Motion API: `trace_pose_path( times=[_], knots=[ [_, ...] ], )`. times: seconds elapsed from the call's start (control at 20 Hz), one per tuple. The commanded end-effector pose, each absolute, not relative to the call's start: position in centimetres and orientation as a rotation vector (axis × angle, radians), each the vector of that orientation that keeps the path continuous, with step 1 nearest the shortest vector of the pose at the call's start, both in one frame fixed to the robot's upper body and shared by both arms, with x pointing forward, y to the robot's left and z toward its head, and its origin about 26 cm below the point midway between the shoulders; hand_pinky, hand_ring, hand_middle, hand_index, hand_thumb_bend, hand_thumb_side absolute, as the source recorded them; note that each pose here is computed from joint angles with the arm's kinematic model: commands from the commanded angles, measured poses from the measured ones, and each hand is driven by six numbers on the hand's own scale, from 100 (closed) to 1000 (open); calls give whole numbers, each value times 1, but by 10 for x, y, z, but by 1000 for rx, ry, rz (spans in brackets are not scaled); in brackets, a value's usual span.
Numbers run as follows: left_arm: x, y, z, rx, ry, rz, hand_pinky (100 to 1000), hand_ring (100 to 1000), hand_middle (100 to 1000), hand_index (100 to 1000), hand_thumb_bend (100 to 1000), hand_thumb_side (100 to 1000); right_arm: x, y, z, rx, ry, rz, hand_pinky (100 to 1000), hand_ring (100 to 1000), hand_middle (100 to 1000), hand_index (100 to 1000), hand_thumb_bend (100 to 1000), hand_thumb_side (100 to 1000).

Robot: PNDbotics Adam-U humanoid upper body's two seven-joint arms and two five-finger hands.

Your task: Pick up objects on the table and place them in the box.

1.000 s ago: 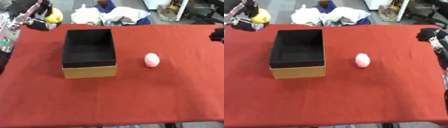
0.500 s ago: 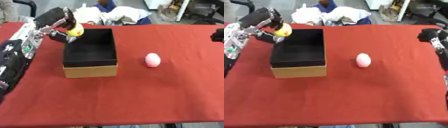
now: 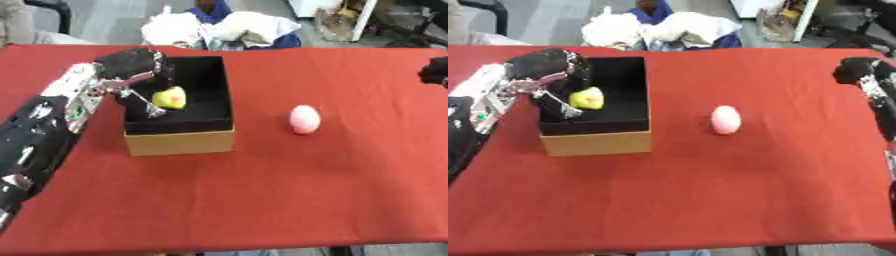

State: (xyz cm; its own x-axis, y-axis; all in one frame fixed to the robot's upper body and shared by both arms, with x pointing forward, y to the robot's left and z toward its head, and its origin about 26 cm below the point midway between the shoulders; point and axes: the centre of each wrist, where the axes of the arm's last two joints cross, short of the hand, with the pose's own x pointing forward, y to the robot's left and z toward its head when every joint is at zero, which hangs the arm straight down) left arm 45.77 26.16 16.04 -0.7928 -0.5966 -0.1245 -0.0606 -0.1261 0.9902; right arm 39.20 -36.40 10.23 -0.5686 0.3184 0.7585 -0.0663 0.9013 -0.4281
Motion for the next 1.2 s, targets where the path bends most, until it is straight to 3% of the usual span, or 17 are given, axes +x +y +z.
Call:
trace_pose_path(
  times=[0.05, 0.25, 0.4, 0.65, 0.7, 0.85, 1.05, 1.1, 1.2],
  knots=[
    [457, 272, 184, 794, -1747, -2041, 657, 644, 637, 764, 478, 286, 394, -371, 116, -204, -2145, 532, 737, 716, 637, 756, 100, 766],
    [453, 279, 196, 811, -1739, -2066, 702, 698, 699, 810, 542, 303, 394, -372, 116, -208, -2137, 540, 738, 716, 637, 756, 100, 770],
    [447, 283, 210, 830, -1796, -2040, 704, 697, 699, 813, 539, 272, 397, -374, 119, -216, -2132, 564, 738, 717, 638, 760, 100, 768],
    [428, 292, 238, 844, -1988, -1849, 686, 661, 673, 803, 486, 163, 414, -379, 138, -259, -2111, 714, 738, 720, 644, 767, 100, 762],
    [423, 294, 242, 838, -2028, -1794, 677, 645, 661, 800, 445, 103, 419, -381, 143, -271, -2100, 760, 738, 722, 648, 768, 100, 759],
    [408, 300, 254, 809, -2116, -1653, 670, 632, 650, 796, 422, 100, 432, -386, 152, -300, -2060, 893, 740, 726, 652, 769, 100, 753],
    [388, 307, 256, 738, -2167, -1513, 658, 611, 632, 794, 317, 100, 450, -387, 155, -320, -1971, 1117, 746, 738, 670, 771, 100, 622],
    [384, 308, 255, 719, -2172, -1484, 655, 604, 626, 794, 250, 100, 453, -387, 153, -319, -1945, 1167, 752, 748, 684, 781, 100, 506],
    [377, 311, 249, 679, -2177, -1421, 652, 597, 620, 793, 188, 100, 460, -383, 149, -306, -1886, 1277, 760, 757, 698, 793, 100, 363]
  ],
)
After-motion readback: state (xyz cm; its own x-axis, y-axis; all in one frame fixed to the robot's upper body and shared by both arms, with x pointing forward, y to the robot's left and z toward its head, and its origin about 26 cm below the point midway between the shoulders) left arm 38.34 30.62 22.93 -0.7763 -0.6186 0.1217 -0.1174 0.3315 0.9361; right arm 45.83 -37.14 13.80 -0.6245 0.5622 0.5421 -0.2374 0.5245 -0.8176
